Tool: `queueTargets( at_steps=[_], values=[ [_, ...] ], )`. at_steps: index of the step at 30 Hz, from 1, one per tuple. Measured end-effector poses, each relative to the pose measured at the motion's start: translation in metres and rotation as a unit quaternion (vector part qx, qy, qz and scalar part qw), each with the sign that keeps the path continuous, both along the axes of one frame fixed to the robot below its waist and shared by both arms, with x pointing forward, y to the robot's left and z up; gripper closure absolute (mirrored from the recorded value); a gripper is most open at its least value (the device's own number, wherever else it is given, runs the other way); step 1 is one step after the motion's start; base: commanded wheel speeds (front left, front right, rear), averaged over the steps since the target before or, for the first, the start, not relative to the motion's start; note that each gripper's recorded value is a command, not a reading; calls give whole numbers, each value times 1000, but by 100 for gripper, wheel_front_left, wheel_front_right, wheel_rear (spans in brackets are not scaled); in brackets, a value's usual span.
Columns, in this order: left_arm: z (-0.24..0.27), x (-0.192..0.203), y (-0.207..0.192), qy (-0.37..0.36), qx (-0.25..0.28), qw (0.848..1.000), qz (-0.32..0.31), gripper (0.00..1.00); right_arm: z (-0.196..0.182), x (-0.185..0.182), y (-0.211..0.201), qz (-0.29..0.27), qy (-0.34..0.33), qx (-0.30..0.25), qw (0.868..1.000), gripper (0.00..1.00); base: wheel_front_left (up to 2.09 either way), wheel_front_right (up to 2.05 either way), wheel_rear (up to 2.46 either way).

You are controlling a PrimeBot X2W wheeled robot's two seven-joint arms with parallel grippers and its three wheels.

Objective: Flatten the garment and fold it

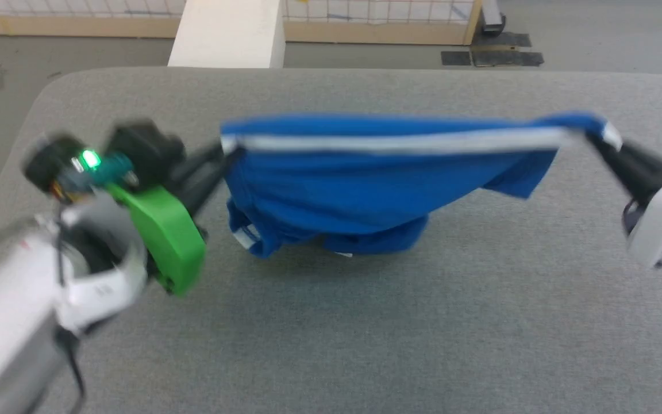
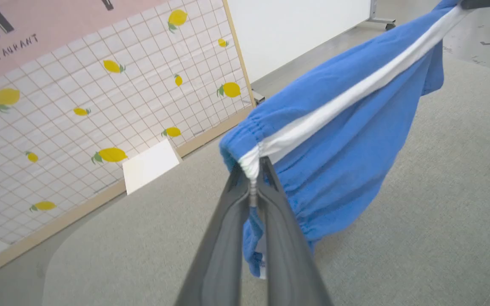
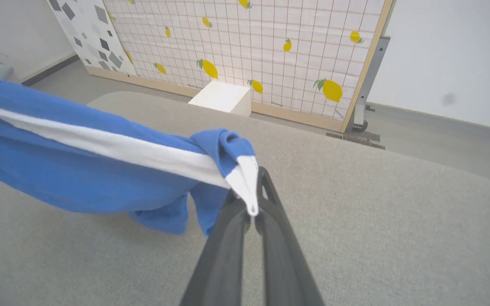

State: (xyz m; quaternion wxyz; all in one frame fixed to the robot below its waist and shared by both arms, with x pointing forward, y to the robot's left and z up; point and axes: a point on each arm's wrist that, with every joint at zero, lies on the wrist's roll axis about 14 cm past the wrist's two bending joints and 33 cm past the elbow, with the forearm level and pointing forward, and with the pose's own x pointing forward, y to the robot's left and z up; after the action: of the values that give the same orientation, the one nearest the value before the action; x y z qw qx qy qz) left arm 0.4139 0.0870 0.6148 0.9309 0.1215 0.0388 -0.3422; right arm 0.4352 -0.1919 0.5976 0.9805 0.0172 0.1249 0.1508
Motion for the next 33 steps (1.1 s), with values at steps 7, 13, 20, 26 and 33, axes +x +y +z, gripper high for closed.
queueTargets(
  at_steps=[7,13,20,26,33],
  values=[
    [89,18,-2,-102,20,994,-27,100,80,7,-6,17,-78,-17,997,100,0,0,0],
    [127,29,-6,-130,21,991,-36,100,124,8,-10,22,-120,-54,991,100,0,0,0],
    [135,54,-8,-121,27,992,-34,100,138,29,-17,21,-130,-91,987,100,0,0,0],
    [134,95,-10,-98,27,994,-30,100,142,70,-24,16,-139,-124,982,100,0,0,0],
    [126,170,-7,-97,38,995,-2,100,144,145,-26,2,-176,-135,975,100,0,0,0]
  ],
)
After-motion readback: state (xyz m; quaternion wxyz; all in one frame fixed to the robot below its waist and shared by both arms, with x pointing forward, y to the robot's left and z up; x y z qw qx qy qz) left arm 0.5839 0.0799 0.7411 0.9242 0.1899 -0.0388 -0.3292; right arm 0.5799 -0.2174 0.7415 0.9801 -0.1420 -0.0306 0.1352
